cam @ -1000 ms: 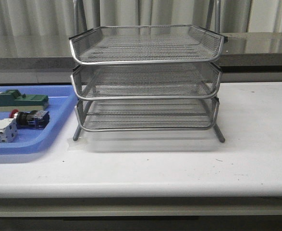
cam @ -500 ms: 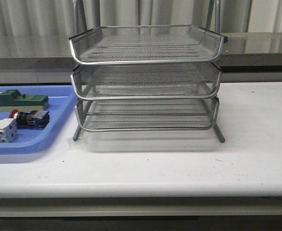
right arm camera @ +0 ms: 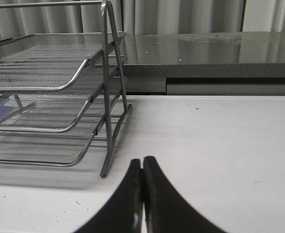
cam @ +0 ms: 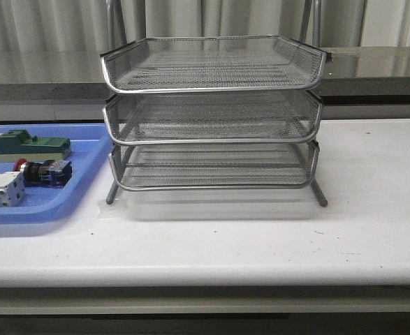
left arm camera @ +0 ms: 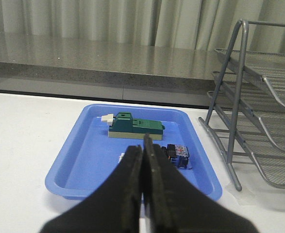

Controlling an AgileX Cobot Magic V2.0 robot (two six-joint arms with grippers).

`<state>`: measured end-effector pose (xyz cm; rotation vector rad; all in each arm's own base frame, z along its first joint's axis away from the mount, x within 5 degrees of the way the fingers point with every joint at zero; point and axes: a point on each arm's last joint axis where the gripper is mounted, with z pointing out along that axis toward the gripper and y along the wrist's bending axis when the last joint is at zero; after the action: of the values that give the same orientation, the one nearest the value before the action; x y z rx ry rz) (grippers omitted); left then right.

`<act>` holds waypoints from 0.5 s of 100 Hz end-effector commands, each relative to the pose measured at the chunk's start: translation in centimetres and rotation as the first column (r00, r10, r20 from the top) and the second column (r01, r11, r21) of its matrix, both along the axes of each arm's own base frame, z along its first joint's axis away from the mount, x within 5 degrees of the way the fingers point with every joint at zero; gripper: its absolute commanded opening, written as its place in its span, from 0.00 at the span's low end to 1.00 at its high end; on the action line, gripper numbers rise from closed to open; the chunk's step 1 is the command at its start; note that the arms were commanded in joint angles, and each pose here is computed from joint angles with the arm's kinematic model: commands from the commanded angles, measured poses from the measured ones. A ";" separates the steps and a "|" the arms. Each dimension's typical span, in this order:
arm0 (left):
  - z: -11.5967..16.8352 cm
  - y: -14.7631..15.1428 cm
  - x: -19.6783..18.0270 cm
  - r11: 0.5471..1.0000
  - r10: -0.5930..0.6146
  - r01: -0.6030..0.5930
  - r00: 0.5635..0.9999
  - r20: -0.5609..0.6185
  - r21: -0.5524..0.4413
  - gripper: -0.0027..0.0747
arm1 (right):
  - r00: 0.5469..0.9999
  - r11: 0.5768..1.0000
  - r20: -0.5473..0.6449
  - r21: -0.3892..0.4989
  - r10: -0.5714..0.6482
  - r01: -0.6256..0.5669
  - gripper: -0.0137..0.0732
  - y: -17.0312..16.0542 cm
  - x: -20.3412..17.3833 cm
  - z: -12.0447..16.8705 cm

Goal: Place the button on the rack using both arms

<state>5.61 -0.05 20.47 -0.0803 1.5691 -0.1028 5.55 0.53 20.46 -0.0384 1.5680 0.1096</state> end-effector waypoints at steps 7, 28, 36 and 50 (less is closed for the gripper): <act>-0.6 -0.1 -0.1 1.000 -0.005 0.006 0.998 0.064 -0.012 0.01 | 0.999 0.999 0.047 0.037 0.000 -0.001 0.09 0.0 -0.4 3.8; -0.6 -0.1 -0.1 1.000 -0.005 0.006 0.998 0.064 -0.012 0.01 | 0.995 0.999 -0.097 0.045 0.018 -0.014 0.09 0.2 0.6 8.3; -0.6 -0.1 -0.1 1.000 -0.005 0.006 0.998 0.064 -0.012 0.01 | 0.984 0.998 -0.176 0.058 0.031 -0.022 0.09 0.4 1.4 9.8; -0.6 -0.1 -0.1 1.000 -0.005 0.006 0.998 0.064 -0.012 0.01 | 0.944 0.996 -0.325 0.085 0.062 -0.036 0.09 0.9 3.2 11.9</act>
<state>5.61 -0.05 20.47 -0.0803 1.5691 -0.1028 7.61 1.22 30.23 -0.0146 1.8780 0.1981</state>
